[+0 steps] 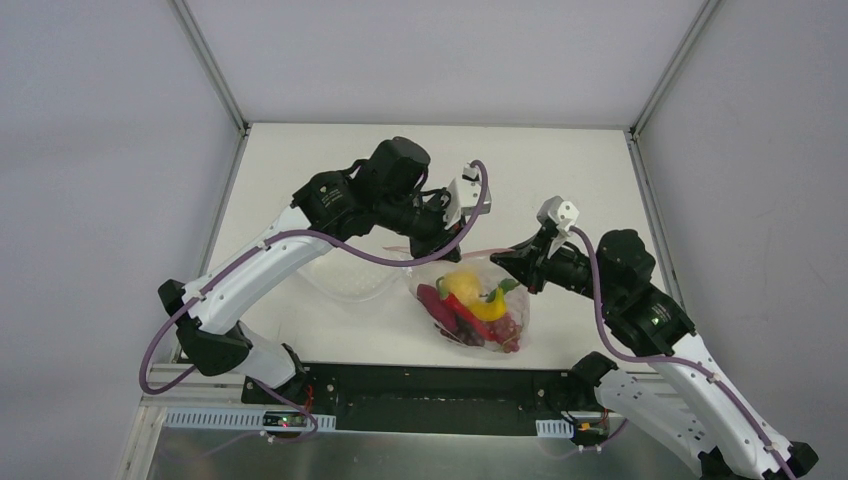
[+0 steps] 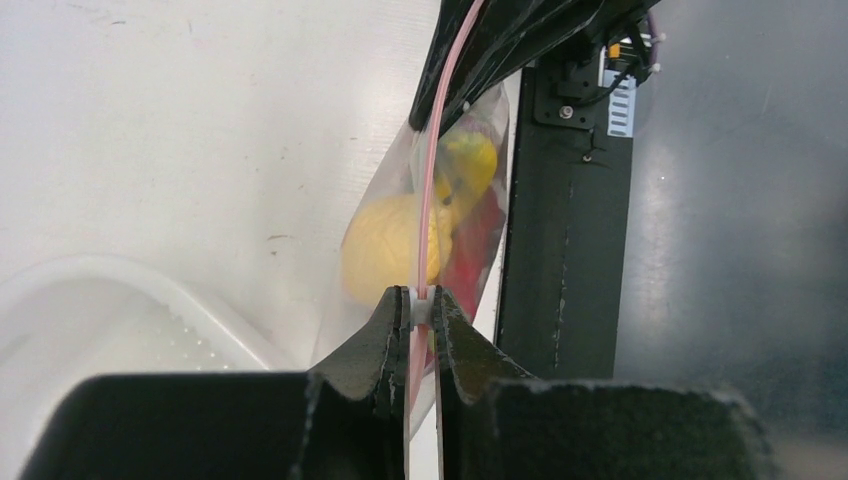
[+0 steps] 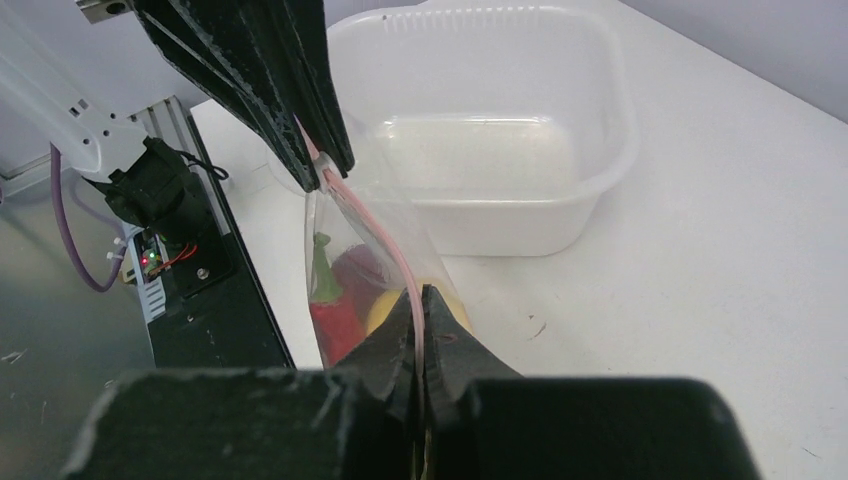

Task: Place the food in the zip-top bag and seal the zipper
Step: Zip the zipper food storage bag at the center of the board.

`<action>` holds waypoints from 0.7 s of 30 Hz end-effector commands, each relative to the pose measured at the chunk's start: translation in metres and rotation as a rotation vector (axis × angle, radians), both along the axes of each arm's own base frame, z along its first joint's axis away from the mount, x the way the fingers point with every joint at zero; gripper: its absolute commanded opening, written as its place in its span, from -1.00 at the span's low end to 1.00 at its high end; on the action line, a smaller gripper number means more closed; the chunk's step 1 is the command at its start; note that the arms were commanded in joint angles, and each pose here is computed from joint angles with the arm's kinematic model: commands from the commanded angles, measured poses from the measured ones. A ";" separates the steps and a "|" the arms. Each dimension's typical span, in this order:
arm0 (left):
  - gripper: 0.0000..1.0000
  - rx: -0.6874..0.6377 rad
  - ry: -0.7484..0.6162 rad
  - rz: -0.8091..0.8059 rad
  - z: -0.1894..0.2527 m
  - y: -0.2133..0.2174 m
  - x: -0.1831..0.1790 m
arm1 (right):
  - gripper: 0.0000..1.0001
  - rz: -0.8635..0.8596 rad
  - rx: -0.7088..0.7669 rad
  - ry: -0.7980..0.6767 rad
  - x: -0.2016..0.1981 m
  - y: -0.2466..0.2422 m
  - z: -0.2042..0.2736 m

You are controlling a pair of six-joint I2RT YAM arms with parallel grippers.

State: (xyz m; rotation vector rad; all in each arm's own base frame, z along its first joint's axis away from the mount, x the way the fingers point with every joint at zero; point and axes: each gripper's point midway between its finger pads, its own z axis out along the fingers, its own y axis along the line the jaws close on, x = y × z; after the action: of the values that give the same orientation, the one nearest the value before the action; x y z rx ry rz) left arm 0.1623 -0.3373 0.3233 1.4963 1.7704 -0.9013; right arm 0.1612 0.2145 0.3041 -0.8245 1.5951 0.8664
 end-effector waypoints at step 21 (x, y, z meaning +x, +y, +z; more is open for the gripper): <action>-1.00 0.122 -0.090 0.319 -0.037 0.099 0.030 | -1.00 -0.281 0.204 -0.126 0.029 -0.033 0.044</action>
State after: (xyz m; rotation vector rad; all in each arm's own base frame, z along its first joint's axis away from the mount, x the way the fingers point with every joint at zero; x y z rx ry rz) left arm 0.1870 -0.2659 0.2937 1.3289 1.8913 -0.6644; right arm 0.1785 0.1933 0.3056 -0.6043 1.5838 0.7821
